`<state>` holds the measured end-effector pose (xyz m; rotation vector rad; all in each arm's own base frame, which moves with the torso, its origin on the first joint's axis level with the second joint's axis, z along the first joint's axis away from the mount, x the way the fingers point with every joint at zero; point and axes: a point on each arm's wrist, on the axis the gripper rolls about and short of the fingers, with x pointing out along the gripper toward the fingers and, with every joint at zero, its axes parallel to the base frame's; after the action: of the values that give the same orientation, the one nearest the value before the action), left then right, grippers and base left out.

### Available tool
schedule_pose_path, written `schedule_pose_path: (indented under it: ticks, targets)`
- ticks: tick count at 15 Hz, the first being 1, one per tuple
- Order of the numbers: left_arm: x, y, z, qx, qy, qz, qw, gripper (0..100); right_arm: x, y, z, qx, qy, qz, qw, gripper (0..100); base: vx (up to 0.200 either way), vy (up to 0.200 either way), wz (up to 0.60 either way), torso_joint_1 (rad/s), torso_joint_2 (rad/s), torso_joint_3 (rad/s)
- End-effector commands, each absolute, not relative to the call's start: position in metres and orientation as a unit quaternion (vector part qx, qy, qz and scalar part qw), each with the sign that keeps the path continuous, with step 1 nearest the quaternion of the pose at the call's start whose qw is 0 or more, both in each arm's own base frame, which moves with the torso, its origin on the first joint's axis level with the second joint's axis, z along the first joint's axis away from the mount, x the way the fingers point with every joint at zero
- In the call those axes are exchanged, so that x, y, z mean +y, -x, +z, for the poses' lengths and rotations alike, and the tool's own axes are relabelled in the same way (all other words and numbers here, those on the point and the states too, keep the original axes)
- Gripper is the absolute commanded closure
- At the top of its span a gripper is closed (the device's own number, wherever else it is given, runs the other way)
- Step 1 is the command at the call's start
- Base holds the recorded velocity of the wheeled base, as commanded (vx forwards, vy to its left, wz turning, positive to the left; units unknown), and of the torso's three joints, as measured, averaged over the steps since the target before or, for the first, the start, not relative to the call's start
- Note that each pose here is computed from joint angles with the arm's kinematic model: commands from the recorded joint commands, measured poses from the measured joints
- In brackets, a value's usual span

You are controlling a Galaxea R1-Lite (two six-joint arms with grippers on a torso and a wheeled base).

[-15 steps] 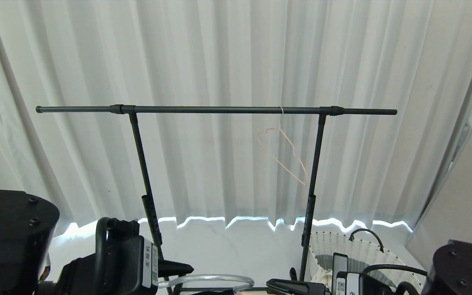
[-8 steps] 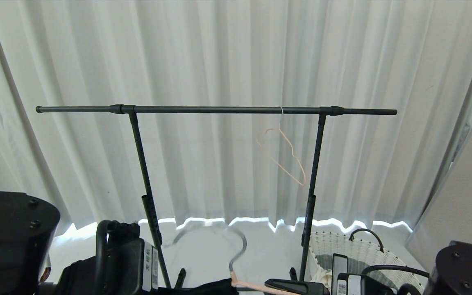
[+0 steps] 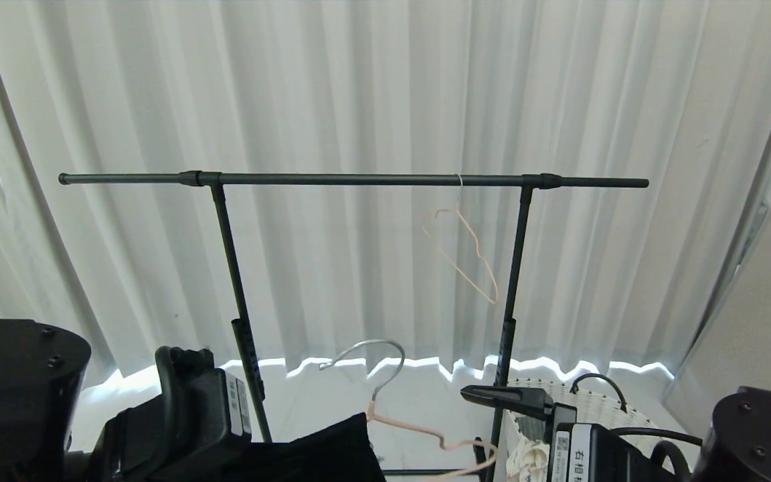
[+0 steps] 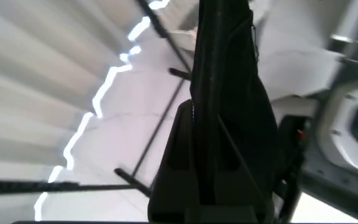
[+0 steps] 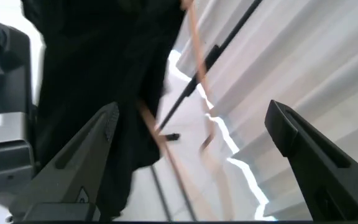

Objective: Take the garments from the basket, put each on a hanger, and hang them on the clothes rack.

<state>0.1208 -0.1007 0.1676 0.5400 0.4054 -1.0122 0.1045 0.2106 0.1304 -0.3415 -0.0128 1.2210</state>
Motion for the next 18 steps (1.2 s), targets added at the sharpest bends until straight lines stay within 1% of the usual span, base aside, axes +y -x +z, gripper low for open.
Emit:
schedule_pose_path:
  ticks: [1, 4, 6, 8, 9, 10, 12, 14, 16, 18]
  targets:
    - [-0.093, -0.126, 0.164, 0.192, -0.247, -0.448, 0.837, 100, 0.208, -0.106, 0.127, 0.012, 0.149, 0.567, 0.81, 0, 0.0, 0.0, 0.0, 0.0, 0.0, 0.0]
    - [-0.08, -0.139, 0.172, 0.168, -0.231, -0.396, 0.873, 100, 0.209, -0.105, 0.124, 0.064, 0.084, 0.567, 0.817, 0, 0.0, 0.0, 0.0, 0.0, 0.0, 0.0]
    - [-0.078, -0.145, 0.184, 0.136, -0.217, -0.376, 0.891, 100, 0.212, -0.107, 0.118, 0.119, 0.03, 0.559, 0.82, 0, 0.0, 0.0, 0.0, 0.0, 0.0, 0.0]
    - [-0.078, -0.143, 0.192, 0.121, -0.19, -0.372, 0.9, 100, 0.217, -0.107, 0.111, 0.195, -0.046, 0.542, 0.816, 0, 0.0, 0.0, 0.0, 0.0, 0.0, 0.0]
    - [-0.078, -0.141, 0.194, 0.117, -0.183, -0.373, 0.902, 100, 0.22, -0.109, 0.111, 0.223, -0.081, 0.53, 0.814, 0, 0.0, 0.0, 0.0, 0.0, 0.0, 0.0]
    - [-0.078, -0.141, 0.199, 0.109, -0.179, -0.372, 0.904, 100, 0.226, -0.114, 0.109, 0.244, -0.115, 0.506, 0.82, 0, 0.0, 0.0, 0.0, 0.0, 0.0, 0.0]
    - [-0.084, -0.138, 0.209, 0.087, -0.179, -0.387, 0.9, 100, 0.249, -0.136, 0.105, 0.246, -0.171, 0.428, 0.852, 0, 0.0, 0.0, 0.0, 0.0, 0.0, 0.0]
    - [-0.091, -0.134, 0.214, 0.073, -0.18, -0.41, 0.891, 100, 0.27, -0.157, 0.103, 0.234, -0.209, 0.382, 0.869, 0, 0.0, 0.0, 0.0, 0.0, 0.0, 0.0]
    - [-0.095, -0.134, 0.217, 0.067, -0.181, -0.418, 0.888, 100, 0.276, -0.176, 0.105, 0.217, -0.227, 0.357, 0.88, 0, 0.0, 0.0, 0.0, 0.0, 0.0, 0.0]
    - [-0.097, -0.136, 0.219, 0.065, -0.18, -0.418, 0.888, 100, 0.276, -0.178, 0.106, 0.215, -0.226, 0.355, 0.881, 0, 0.0, 0.0, 0.0, 0.0, 0.0, 0.0]
